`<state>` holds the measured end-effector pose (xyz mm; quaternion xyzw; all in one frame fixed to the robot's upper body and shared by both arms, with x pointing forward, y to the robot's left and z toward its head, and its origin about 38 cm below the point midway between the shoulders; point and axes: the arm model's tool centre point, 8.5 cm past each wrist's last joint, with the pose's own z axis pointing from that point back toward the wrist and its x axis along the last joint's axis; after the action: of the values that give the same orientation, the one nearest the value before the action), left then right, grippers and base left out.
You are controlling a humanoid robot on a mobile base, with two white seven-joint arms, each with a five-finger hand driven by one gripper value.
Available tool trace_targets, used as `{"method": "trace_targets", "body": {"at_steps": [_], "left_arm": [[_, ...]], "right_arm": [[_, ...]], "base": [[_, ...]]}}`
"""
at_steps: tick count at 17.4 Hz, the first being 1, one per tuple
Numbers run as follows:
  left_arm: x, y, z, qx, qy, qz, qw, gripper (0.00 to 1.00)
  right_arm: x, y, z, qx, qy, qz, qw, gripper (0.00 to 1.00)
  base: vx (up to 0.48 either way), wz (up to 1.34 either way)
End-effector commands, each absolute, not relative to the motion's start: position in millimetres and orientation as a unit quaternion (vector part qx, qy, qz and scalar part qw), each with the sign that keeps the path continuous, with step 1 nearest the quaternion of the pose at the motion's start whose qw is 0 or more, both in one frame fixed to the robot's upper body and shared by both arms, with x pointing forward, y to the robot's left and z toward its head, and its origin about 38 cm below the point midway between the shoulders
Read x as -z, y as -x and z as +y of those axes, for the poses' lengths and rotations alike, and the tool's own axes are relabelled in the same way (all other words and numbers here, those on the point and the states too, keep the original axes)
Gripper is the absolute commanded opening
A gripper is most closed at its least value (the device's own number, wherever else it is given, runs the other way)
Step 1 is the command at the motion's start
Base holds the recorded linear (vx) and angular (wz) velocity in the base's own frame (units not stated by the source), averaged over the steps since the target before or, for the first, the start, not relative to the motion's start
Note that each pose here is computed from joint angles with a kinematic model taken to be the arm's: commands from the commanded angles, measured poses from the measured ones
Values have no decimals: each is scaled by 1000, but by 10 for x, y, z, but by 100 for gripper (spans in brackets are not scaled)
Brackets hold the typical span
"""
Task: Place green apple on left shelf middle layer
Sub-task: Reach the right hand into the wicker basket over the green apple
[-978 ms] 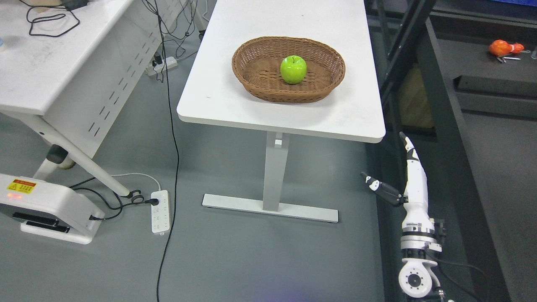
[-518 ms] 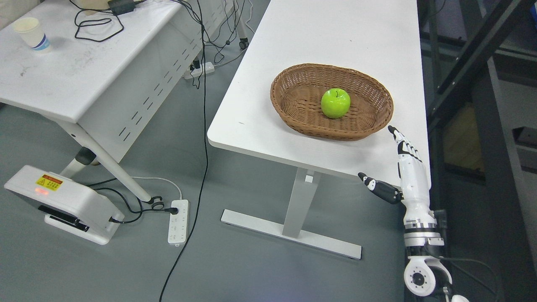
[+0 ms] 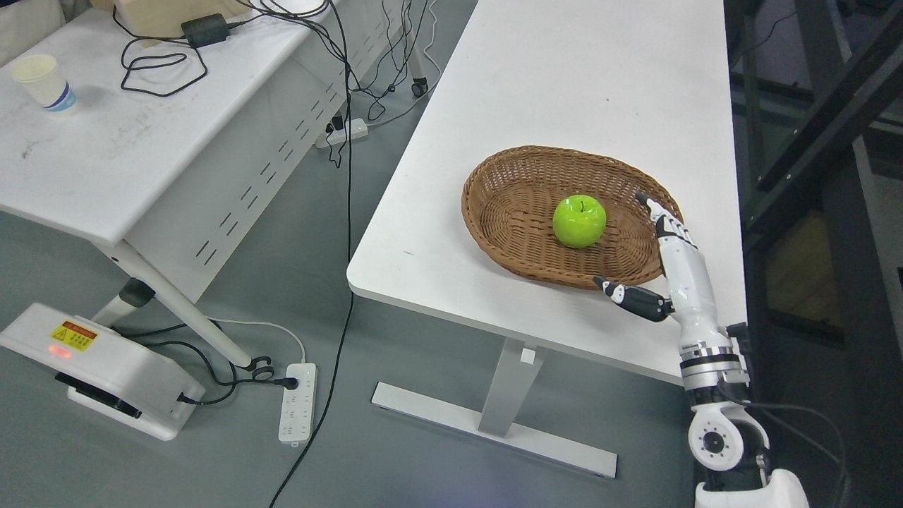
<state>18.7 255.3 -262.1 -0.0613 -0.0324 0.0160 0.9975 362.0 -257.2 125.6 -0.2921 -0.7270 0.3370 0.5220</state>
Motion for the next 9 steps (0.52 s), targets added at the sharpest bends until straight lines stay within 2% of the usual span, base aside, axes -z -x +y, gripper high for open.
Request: {"method": "trace_targets", "body": {"at_steps": [1,4,9], "left_arm": [[2614,-126,2667,-16,52,-27,998,100],[2614,-126,2666,-16,53,-27,998,100],[2614,-126,2667,-16,52,-27,998,100]], "right_arm": [[-1371,-3768,-2409,-362,278,-735,501,100],[-1352,-3910,-2337,-369,271,-733,503,100],[-1052,-4060,-2132,-430,236,-697,523,100]], "base": [[161,45],[152,24],[109,-27]]}}
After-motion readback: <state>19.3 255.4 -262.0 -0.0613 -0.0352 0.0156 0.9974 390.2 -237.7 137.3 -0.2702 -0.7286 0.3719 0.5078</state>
